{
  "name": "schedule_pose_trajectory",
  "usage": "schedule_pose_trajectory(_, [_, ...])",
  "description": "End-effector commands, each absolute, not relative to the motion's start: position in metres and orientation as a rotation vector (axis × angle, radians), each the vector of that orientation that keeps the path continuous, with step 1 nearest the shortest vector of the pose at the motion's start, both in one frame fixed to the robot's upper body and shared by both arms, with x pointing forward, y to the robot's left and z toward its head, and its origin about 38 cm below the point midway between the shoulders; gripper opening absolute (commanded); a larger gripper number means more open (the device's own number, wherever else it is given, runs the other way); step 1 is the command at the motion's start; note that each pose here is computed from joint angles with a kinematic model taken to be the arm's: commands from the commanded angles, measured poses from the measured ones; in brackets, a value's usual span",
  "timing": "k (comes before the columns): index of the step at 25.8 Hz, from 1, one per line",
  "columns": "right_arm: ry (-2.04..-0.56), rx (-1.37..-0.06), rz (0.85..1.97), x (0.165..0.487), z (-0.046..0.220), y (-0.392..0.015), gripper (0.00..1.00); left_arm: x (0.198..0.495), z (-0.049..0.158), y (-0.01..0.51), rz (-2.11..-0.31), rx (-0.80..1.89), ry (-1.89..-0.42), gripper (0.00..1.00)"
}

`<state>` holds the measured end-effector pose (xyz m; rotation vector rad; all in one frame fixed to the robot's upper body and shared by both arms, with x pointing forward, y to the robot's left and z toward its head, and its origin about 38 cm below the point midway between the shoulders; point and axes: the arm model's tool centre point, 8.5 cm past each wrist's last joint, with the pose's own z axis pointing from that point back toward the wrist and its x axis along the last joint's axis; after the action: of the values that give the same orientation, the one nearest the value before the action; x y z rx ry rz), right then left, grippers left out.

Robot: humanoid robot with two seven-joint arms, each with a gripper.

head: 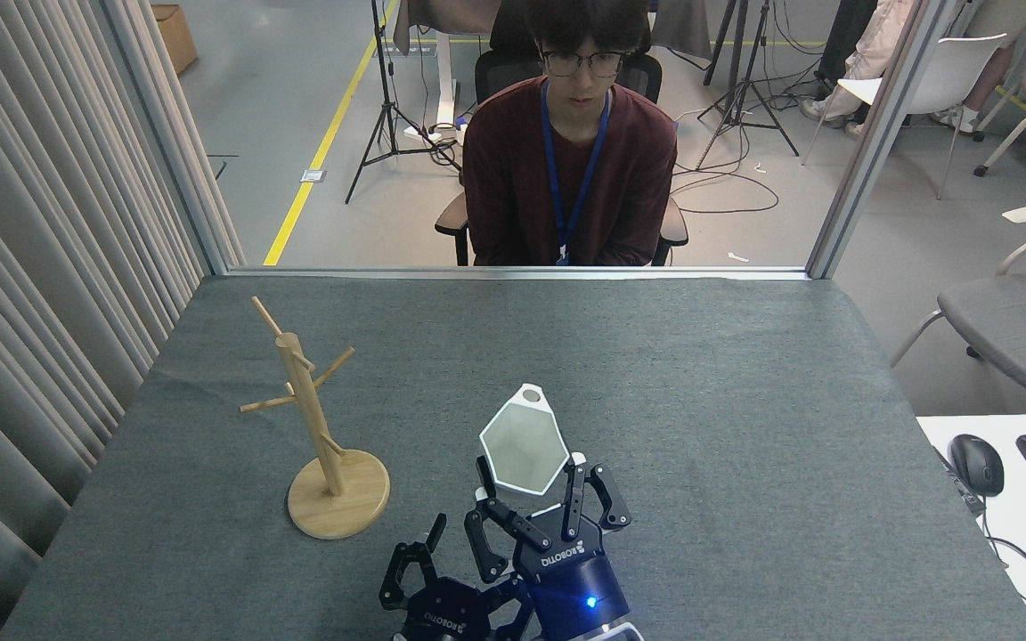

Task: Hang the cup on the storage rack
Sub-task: 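Carry the cup with the right gripper toward the left gripper, then grasp the cup with the left gripper and open the right gripper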

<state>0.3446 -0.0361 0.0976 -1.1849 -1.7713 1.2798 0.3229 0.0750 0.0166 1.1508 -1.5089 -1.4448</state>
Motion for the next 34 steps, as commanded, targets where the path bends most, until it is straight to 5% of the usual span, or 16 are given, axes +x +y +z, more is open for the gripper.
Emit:
schedule_pose_trajectory(1, [-1.769, -1.160, 1.314, 0.336, 0.092, -0.028, 0.50, 0.325, 0.019, 0.074, -1.445, 1.184, -1.500, 1.00])
schedule_pose_trajectory(18, [-1.665, -0.986, 1.485, 0.325, 0.076, -0.002, 0.50, 0.325, 0.021, 0.075, -1.436, 1.210, -1.491, 1.00])
schedule_pose_trajectory(34, [-1.666, -0.943, 1.518, 0.309, 0.067, 0.006, 0.50, 0.328, 0.025, 0.080, -1.395, 1.254, -1.472, 1.00])
